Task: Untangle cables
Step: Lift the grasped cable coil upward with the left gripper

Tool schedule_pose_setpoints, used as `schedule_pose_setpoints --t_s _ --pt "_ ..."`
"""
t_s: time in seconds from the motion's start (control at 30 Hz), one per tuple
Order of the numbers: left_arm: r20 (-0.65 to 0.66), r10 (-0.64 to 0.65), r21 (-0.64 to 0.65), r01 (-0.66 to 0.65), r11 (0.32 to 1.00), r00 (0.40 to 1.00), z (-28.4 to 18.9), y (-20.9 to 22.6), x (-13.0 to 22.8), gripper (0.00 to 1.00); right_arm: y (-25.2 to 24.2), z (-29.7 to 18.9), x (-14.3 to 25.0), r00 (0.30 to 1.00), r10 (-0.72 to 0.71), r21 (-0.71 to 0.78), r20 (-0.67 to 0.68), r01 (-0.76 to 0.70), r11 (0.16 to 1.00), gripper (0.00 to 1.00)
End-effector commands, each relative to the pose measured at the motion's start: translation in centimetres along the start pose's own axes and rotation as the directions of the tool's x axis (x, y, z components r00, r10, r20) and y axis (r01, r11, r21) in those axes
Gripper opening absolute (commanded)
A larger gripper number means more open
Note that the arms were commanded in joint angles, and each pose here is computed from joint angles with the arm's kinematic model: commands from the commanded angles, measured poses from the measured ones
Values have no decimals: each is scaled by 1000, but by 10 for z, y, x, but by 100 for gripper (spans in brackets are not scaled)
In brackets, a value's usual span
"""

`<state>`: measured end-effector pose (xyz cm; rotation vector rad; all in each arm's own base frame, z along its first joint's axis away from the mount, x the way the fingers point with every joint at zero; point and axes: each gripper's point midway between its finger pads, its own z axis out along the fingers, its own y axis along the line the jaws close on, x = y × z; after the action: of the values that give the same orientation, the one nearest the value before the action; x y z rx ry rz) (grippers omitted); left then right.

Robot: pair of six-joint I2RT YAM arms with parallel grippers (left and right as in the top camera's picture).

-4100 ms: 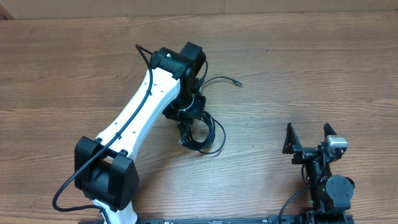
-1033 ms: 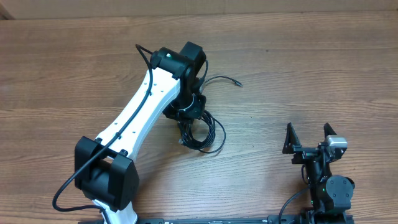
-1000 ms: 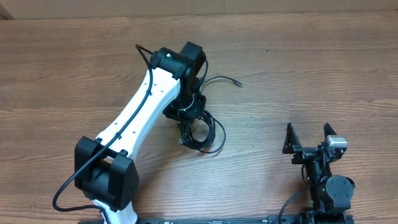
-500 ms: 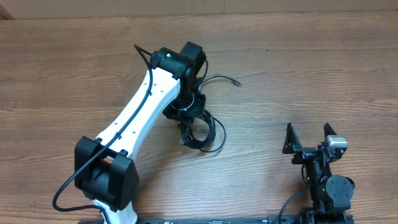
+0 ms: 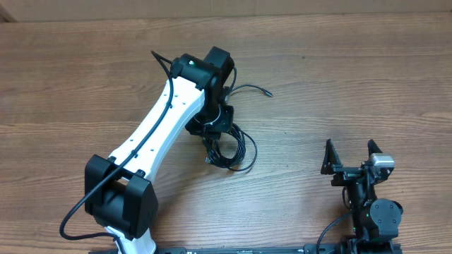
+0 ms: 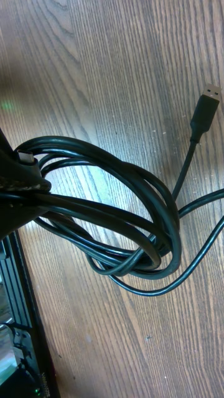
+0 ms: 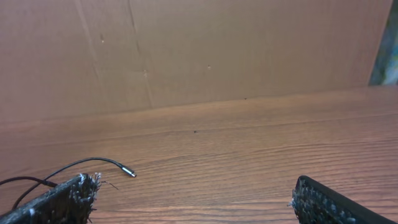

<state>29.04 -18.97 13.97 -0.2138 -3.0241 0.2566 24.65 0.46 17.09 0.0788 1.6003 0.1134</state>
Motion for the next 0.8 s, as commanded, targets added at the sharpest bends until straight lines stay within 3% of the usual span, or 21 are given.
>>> schedule_pose_setpoints --t_s 0.0,0.37,0.77 --pt "14 -10 10 10 1000 1000 -4 -4 -2 4 0 0 2 1000 -8 -4 5 8 1000 100" --pt "13 -107 11 107 994 994 -4 -4 -2 5 0 0 2 1000 -8 -4 5 8 1000 100" --pt "-7 -96 2 96 995 995 -3 -7 4 4 0 0 2 1000 -8 -4 5 8 1000 100"
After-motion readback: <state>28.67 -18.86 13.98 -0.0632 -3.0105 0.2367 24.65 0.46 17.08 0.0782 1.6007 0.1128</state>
